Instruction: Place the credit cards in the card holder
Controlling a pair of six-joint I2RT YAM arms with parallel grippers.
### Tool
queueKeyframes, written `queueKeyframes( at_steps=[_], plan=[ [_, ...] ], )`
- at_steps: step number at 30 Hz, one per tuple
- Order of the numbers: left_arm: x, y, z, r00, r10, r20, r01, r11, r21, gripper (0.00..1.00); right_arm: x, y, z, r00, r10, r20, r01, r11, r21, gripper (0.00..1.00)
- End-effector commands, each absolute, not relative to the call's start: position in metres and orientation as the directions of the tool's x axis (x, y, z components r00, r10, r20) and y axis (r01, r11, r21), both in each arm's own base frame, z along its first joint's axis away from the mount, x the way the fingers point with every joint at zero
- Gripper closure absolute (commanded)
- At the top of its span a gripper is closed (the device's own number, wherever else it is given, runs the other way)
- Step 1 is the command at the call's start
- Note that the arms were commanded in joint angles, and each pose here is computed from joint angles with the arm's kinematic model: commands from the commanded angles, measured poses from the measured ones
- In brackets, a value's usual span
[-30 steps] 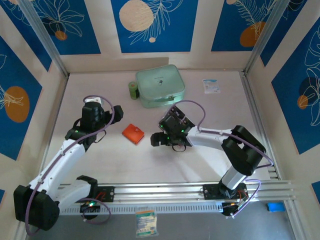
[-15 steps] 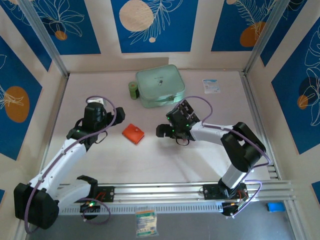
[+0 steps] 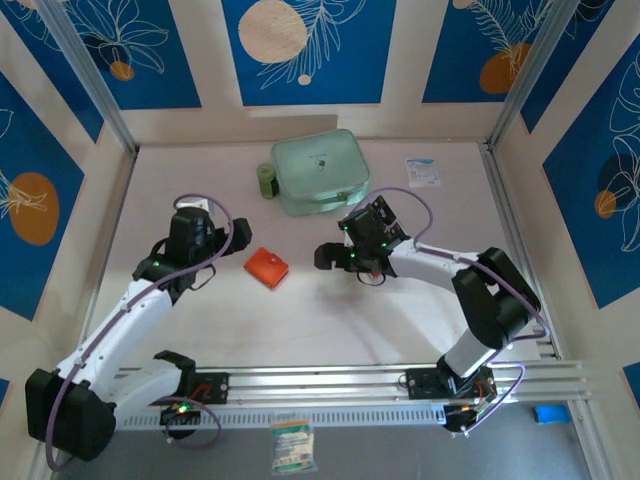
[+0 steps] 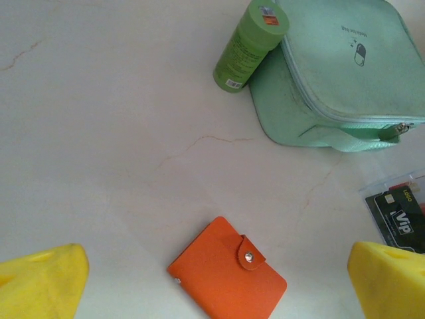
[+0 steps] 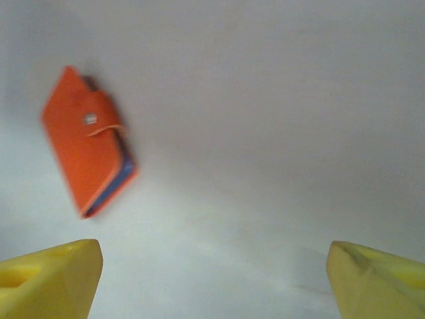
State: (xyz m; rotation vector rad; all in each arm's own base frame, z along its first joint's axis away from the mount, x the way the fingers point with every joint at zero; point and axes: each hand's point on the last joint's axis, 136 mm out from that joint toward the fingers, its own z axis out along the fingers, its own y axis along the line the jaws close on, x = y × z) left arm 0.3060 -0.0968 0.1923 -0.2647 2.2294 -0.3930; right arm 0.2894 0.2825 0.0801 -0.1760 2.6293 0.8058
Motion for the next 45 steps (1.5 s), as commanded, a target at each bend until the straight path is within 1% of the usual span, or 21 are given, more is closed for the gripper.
queueKeyframes(
  at_steps=[1,3,7,8,13,17,27,33,45],
  plan=[
    [0.292,-0.093,0.172,-0.669,-0.319,-0.672,-0.090,0.931,-0.353,0.00,0.275,0.310,0.100,-0.944,-0.012,-0.329,-0.230,0.738,0.634,0.15],
    [0.288,-0.090,0.162,-0.680,-0.318,-0.660,-0.107,0.934,-0.341,0.00,0.274,0.318,0.098,-0.959,0.011,-0.284,-0.192,0.713,0.674,0.19],
    [0.284,-0.085,0.150,-0.695,-0.313,-0.647,-0.129,0.940,-0.315,0.00,0.276,0.336,0.090,-0.979,0.034,-0.203,-0.130,0.661,0.739,0.31],
    [0.283,-0.085,0.148,-0.698,-0.309,-0.646,-0.130,0.942,-0.309,0.00,0.277,0.340,0.089,-0.981,0.035,-0.190,-0.123,0.649,0.751,0.35],
    [0.280,-0.082,0.142,-0.716,-0.288,-0.636,-0.133,0.951,-0.280,0.00,0.281,0.356,0.078,-0.989,0.039,-0.145,-0.089,0.624,0.776,0.45],
    [0.280,-0.082,0.140,-0.722,-0.283,-0.632,-0.133,0.952,-0.274,0.00,0.284,0.362,0.072,-0.991,0.045,-0.124,-0.070,0.613,0.787,0.46],
    [0.280,-0.081,0.138,-0.721,-0.290,-0.629,-0.144,0.951,-0.273,0.00,0.288,0.375,0.059,-0.995,0.056,-0.080,-0.031,0.591,0.806,0.56],
    [0.279,-0.081,0.137,-0.726,-0.288,-0.624,-0.144,0.952,-0.272,0.00,0.291,0.382,0.054,-0.997,0.053,-0.063,-0.021,0.577,0.817,0.63],
    [0.278,-0.084,0.129,-0.749,-0.277,-0.602,-0.140,0.954,-0.265,0.00,0.293,0.392,0.043,-0.998,0.056,-0.025,0.011,0.559,0.829,0.70]
  ],
)
